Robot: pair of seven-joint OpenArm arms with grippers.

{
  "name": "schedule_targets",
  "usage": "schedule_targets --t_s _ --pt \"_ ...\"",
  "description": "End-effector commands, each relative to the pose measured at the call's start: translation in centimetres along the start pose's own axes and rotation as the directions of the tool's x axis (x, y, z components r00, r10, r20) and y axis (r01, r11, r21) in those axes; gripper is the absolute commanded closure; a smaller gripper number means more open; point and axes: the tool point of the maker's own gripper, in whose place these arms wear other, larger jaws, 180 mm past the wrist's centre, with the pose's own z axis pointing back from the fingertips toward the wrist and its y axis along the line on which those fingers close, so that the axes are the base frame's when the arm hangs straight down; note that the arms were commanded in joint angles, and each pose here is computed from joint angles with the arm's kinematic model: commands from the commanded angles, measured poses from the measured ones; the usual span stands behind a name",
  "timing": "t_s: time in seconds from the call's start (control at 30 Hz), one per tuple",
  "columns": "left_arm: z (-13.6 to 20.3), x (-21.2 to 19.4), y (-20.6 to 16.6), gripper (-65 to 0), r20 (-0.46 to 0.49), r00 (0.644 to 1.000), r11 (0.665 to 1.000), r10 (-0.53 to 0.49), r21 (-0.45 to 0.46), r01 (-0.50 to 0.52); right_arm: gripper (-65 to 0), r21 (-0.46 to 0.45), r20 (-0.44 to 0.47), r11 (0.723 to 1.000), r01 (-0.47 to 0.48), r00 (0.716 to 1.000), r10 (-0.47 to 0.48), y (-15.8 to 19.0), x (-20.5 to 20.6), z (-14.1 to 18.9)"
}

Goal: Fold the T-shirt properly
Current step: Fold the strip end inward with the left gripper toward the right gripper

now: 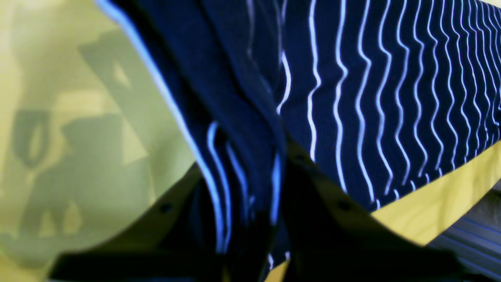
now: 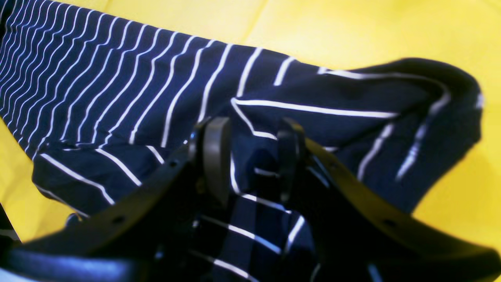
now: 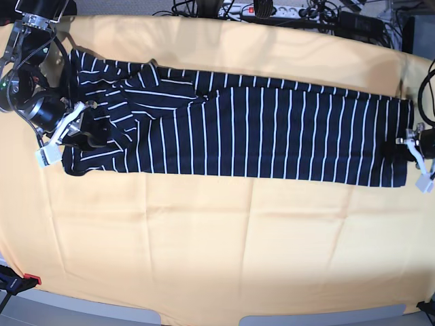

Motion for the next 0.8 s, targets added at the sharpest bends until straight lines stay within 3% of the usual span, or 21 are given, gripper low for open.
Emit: schedule_targets --t_s 0.0,0.1,0.17,0.37,0.47,0.57,0.77 --pt "1.9 2.1 0.2 0.0 0.053 0.998 1.000 -0.014 0.008 0.014 -22.9 0.006 0.049 1.000 -0.028 0.998 0.027 0.1 1.6 0.4" --pt "2.6 2.2 -1.3 0.0 0.050 0.998 0.997 0.028 -0.080 -0.024 -22.9 0.008 0.051 1.000 -0.027 0.998 0.027 0.1 1.7 0.4" --pt "2.6 1.5 -1.5 0.0 0.006 1.000 0.996 0.002 -0.088 -0.002 -22.9 0.008 0.052 1.000 -0.026 0.998 0.025 0.2 1.7 0.4" --pt "1.2 1.8 -3.5 0.0 0.008 1.000 0.991 -0.005 -0.130 0.006 -22.9 0.013 0.059 1.000 -0.023 0.998 0.022 0.3 1.8 0.3" --pt "0.1 1.8 -6.5 0.0 -0.020 0.997 0.980 -0.076 -0.187 0.071 -22.9 0.012 0.058 1.000 -0.023 0.998 0.022 0.3 1.7 0.3" --pt "-0.8 2.4 -10.6 0.0 0.002 0.982 0.948 -0.188 -0.260 0.182 -22.9 0.012 0.058 1.000 -0.023 0.998 0.022 0.3 1.7 0.3" --pt "-2.3 3.2 -18.5 0.0 0.118 0.935 0.846 -0.334 -0.400 0.352 -22.9 0.010 0.055 1.000 -0.024 0.998 0.023 0.2 1.7 0.3"
